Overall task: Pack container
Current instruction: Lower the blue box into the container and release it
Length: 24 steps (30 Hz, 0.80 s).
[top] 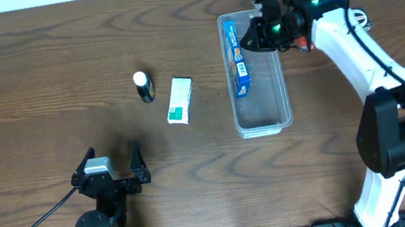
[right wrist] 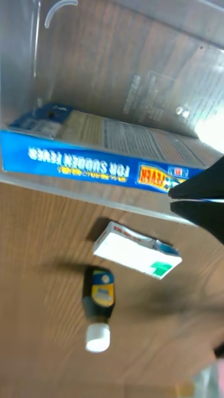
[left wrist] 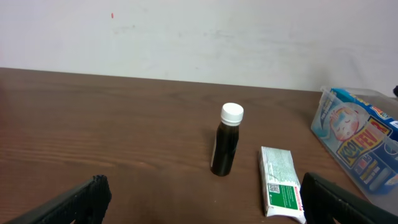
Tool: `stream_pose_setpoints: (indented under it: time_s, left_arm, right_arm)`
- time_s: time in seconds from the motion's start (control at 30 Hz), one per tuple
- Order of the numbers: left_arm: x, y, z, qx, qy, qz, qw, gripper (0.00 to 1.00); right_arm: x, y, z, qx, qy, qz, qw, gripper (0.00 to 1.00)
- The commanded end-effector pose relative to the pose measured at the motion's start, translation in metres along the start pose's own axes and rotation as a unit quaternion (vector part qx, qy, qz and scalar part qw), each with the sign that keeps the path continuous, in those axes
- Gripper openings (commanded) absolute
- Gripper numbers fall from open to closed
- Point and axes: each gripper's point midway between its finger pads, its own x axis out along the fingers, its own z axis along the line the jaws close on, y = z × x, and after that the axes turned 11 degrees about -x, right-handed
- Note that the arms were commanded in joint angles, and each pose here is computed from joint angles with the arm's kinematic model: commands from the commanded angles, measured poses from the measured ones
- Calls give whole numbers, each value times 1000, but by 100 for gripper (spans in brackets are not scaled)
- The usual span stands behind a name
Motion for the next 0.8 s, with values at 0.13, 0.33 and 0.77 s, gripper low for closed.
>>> stream_pose_setpoints:
  time_s: [0.13,0.33,0.77]
  left_arm:
    - [1,14,3,5,-1,23,1000,98]
    - [1,14,3,5,-1,23,1000,98]
    - [1,14,3,5,-1,23,1000,98]
  right_arm:
    - [8,3,19,-103,76,8,992,1]
    - [11,6,13,-108,113,17,988,1]
    - [24,13,-2,-105,127,35,986,1]
